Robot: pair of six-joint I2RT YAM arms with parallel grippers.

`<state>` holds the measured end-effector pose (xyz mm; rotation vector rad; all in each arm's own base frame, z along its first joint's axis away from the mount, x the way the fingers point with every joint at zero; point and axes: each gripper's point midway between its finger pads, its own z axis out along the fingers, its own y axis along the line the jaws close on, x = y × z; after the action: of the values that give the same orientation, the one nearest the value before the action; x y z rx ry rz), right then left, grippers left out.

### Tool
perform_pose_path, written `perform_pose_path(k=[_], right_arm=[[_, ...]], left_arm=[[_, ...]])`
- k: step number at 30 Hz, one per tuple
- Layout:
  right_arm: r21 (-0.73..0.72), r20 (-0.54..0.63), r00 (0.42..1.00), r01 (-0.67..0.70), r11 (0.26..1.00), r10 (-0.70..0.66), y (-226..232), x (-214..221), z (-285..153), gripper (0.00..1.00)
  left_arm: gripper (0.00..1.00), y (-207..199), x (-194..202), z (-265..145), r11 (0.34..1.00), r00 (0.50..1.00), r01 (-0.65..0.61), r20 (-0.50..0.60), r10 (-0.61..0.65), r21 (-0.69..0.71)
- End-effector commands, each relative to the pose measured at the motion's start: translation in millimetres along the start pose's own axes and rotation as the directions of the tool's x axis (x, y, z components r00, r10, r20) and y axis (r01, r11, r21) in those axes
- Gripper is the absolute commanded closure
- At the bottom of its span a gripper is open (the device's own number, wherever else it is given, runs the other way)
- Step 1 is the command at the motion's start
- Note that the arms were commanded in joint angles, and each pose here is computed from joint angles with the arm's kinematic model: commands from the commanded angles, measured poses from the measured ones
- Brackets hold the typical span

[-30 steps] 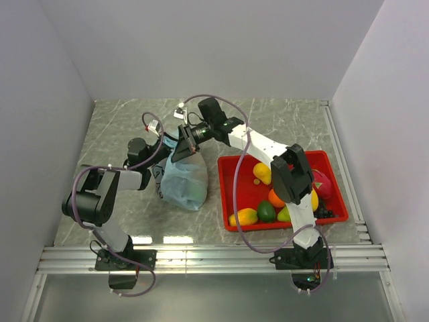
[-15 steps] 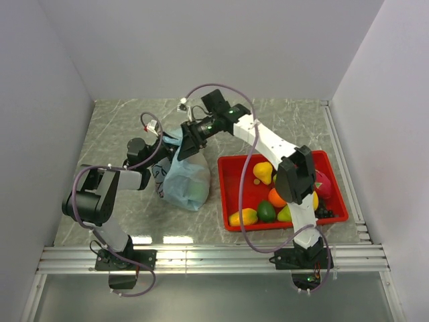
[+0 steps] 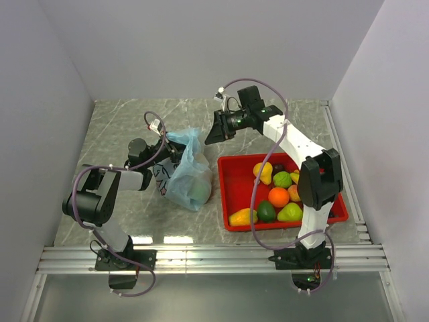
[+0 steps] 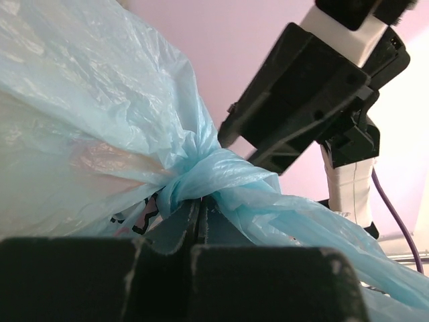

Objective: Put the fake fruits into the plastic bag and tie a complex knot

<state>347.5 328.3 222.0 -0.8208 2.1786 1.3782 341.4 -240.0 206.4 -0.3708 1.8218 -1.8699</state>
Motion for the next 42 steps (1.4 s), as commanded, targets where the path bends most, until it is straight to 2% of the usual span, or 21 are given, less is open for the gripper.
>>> perform_pose_path(k=[1, 2, 3, 6, 9, 19, 22, 28, 32, 36, 40, 42], right_arm=[[0.141, 0.132, 0.989, 0.042, 0.989, -0.061, -7.9, -32.1, -2.6, 0.65], [0.149, 0.125, 0.991, 0.029, 0.988, -0.048, -11.4, -31.2, 0.5, 0.64], [0.169, 0.115, 0.993, 0.008, 0.986, -0.028, -19.2, -30.8, 7.6, 0.54], [0.104, 0.084, 0.996, -0.042, 0.994, 0.033, -13.4, -21.0, 18.5, 0.4], [0.035, 0.097, 0.995, -0.019, 0.999, 0.015, 2.4, -22.8, 24.5, 0.32], [-0.024, -0.003, 1.0, 0.002, 1.0, -0.002, 21.7, 2.0, 63.0, 0.3], [-0.053, -0.002, 1.0, -0.017, 0.998, 0.017, 30.8, 1.7, 66.5, 0.33], [-0.129, -0.022, 0.993, -0.115, 0.985, 0.113, 47.8, 9.0, 85.4, 0.31], [-0.16, -0.018, 0.99, -0.141, 0.977, 0.14, 42.4, -0.7, 100.7, 0.31], [-0.219, -0.027, 0.995, -0.096, 0.971, 0.093, 43.8, 5.0, 99.7, 0.31], [-0.212, 0.047, 0.994, 0.106, 0.971, -0.098, 39.7, 0.4, 102.3, 0.29], [-0.193, 0.06, 0.99, 0.137, 0.972, -0.127, 37.6, -1.8, 105.6, 0.29]], left_arm=[[1.0, -24.7, 0.2, 3.4, 0.994, 0.997, -0.072, -0.017, 0.074, 0.08], [1.0, -24.8, -0.7, 3.5, 0.994, 0.997, -0.074, -0.015, 0.075, 0.081], [1.0, -25.3, -0.3, 3.9, 0.994, 0.997, -0.075, -0.016, 0.076, 0.082], [1.0, -24.2, -0.8, 3.6, 0.994, 0.997, -0.072, -0.015, 0.074, 0.081], [1.0, -23.7, -0.4, 3.7, 0.994, 0.997, -0.075, -0.013, 0.076, 0.078], [1.0, -25.3, -1.0, 5.3, 0.993, 0.997, -0.08, -0.015, 0.082, 0.09], [1.0, -26.9, -2.3, 5.6, 0.992, 0.996, -0.085, -0.008, 0.086, 0.093], [1.0, -32.9, 2.7, 15.1, 0.989, 0.996, -0.084, -0.024, 0.088, 0.124], [1.0, -26.7, 6.6, 17.0, 0.99, 0.996, -0.076, -0.045, 0.081, 0.116], [1.0, -24.6, 12.5, 14.9, 0.991, 0.992, -0.08, -0.093, 0.089, 0.104], [1.0, -19.7, 20.9, 8.3, 0.994, 0.991, -0.068, -0.112, 0.077, 0.085], [1.0, -17.9, 18.9, 7.2, 0.995, 0.992, -0.065, -0.107, 0.073, 0.081]])
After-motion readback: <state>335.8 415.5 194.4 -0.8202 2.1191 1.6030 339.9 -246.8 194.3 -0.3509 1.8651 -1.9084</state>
